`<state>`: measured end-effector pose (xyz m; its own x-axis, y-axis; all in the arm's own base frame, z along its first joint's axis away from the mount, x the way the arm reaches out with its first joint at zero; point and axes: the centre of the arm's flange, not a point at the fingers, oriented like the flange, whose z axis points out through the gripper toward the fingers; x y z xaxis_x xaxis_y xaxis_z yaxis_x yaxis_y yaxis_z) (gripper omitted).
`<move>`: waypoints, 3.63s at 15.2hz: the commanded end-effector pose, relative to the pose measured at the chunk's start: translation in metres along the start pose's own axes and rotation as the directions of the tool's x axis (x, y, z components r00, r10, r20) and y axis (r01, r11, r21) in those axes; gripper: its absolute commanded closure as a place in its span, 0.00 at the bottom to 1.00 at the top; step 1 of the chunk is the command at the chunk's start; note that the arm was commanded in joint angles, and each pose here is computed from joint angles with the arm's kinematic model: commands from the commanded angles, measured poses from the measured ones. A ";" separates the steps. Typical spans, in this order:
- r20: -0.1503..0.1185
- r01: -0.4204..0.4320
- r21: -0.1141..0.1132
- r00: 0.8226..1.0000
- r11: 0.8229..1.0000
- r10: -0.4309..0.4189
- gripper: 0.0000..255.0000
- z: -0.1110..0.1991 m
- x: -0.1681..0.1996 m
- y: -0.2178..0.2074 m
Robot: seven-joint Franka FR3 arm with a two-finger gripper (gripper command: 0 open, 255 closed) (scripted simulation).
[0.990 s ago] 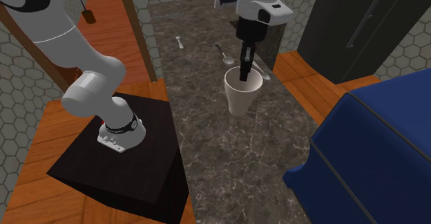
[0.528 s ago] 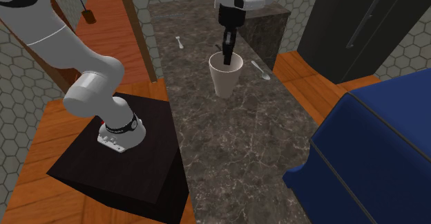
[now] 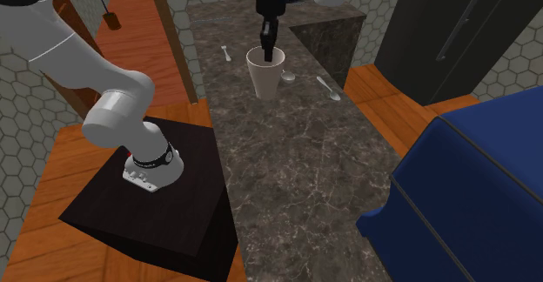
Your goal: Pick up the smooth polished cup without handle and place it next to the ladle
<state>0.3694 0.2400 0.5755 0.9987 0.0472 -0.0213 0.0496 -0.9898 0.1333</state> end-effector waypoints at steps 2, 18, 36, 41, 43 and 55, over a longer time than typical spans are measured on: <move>0.000 -0.001 0.000 1.000 1.000 0.001 1.00 -0.004 -0.025 -0.030; 0.000 -0.001 0.000 1.000 1.000 0.001 1.00 -0.025 -0.154 -0.196; 0.000 -0.001 0.000 1.000 1.000 0.001 1.00 0.037 -0.193 -0.257; 0.000 -0.001 0.000 1.000 1.000 0.001 1.00 0.063 -0.193 -0.261; 0.000 -0.001 0.000 1.000 1.000 0.001 1.00 0.073 -0.193 -0.262; 0.000 -0.001 0.000 1.000 1.000 0.001 1.00 0.136 -0.191 -0.271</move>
<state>0.1625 0.4809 0.4137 0.9987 0.0457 -0.0218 0.0482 -0.9898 0.1341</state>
